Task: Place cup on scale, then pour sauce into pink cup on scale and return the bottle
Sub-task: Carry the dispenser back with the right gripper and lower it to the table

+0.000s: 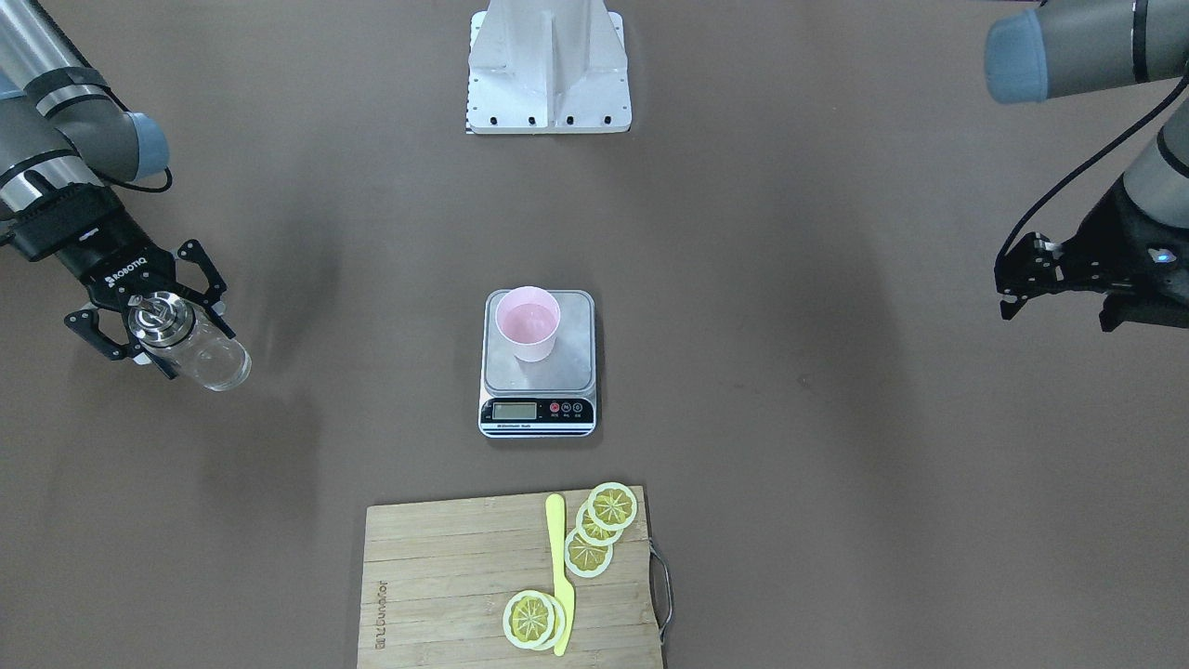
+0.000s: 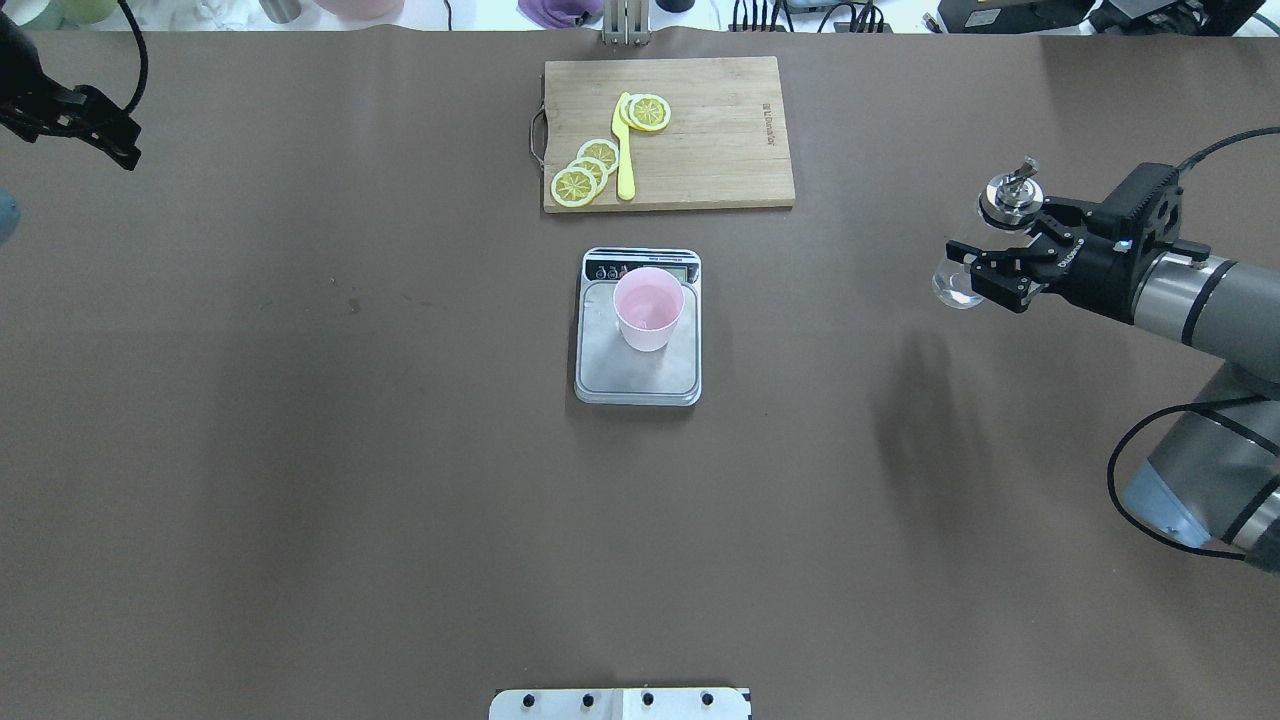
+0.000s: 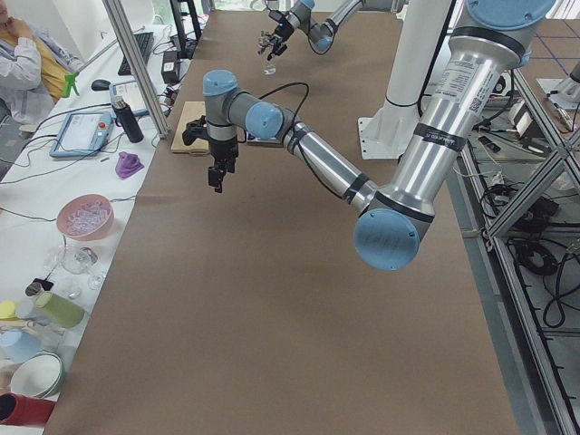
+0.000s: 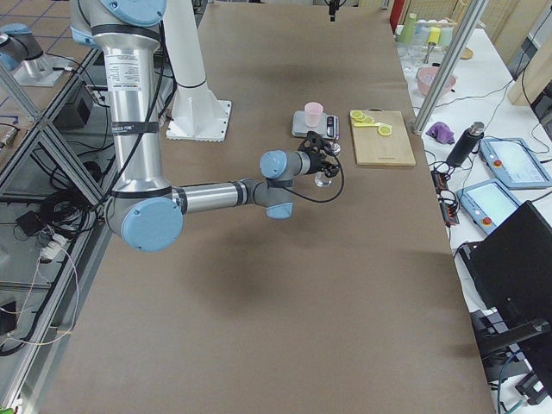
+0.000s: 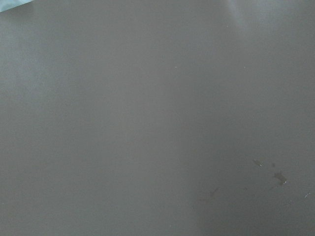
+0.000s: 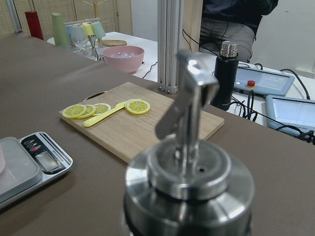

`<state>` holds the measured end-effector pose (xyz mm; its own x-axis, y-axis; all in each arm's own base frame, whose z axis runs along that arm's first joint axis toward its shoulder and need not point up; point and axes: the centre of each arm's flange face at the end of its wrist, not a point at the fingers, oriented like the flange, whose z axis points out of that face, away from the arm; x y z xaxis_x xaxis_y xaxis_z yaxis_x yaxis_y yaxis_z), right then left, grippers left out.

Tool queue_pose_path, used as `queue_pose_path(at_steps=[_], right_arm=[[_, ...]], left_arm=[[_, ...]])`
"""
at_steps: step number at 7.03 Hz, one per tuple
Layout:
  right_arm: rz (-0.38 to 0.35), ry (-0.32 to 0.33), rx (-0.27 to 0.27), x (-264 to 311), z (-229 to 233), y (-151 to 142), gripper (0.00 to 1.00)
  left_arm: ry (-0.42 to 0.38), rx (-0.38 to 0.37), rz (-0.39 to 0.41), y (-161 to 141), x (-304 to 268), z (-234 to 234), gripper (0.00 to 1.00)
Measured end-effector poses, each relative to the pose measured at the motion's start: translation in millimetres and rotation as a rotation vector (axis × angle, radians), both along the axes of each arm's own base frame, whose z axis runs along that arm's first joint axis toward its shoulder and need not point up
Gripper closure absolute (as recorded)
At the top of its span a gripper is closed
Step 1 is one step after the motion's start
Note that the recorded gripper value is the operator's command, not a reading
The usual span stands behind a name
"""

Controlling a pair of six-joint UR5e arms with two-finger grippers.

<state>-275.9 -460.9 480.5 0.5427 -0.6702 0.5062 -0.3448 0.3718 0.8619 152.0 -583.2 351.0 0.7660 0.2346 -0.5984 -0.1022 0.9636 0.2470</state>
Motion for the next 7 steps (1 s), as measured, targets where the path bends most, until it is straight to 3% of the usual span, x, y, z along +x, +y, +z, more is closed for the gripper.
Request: queue_pose_path(at_steps=[7], right_arm=[[-0.004, -0.05, 0.071, -6, 61, 9, 1.0]], left_arm=[[0.001, 0.001, 0.0, -1, 1, -2, 0.03]])
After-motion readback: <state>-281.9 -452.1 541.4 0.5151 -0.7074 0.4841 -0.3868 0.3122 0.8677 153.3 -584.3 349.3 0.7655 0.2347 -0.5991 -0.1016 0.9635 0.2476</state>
